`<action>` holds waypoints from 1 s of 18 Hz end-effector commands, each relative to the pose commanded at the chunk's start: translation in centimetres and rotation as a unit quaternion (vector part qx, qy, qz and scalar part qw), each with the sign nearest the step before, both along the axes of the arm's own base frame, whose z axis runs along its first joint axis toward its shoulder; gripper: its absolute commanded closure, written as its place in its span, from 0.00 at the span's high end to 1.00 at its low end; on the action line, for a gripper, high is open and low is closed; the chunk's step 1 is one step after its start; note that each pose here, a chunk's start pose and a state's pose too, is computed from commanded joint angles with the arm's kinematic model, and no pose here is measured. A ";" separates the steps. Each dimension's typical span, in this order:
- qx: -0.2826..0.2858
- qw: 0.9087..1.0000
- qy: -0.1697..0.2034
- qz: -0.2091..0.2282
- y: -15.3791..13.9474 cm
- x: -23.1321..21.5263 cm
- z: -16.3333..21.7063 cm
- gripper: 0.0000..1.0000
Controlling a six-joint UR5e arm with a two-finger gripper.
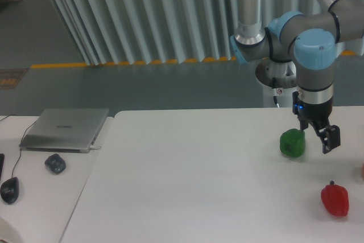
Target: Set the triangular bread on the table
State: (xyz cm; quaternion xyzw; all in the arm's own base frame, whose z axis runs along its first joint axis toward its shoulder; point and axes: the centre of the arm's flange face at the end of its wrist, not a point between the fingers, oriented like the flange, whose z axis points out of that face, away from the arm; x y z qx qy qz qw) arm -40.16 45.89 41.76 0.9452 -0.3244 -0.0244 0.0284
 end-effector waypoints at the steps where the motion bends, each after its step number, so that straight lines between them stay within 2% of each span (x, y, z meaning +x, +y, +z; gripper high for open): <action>1: 0.000 1.000 0.000 0.001 -0.6 -1.0 -0.3 1.00; 2: 0.016 1.000 0.019 0.019 -1.9 -3.0 0.2 1.00; 5: 0.024 0.999 0.021 0.028 -5.2 -6.7 0.0 1.00; 7: 0.022 0.999 0.019 0.034 -6.2 -8.2 -0.5 1.00; 10: 0.030 0.998 0.035 0.052 -7.3 -10.6 -1.5 1.00; 13: 0.033 0.996 0.043 0.072 -9.6 -12.7 -1.5 1.00; 14: 0.034 0.996 0.047 0.069 -10.8 -13.7 -1.5 1.00; 16: 0.026 0.998 0.046 0.016 -12.7 -15.0 -1.8 1.00; 18: 0.028 0.999 0.046 0.009 -13.8 -15.8 -1.7 1.00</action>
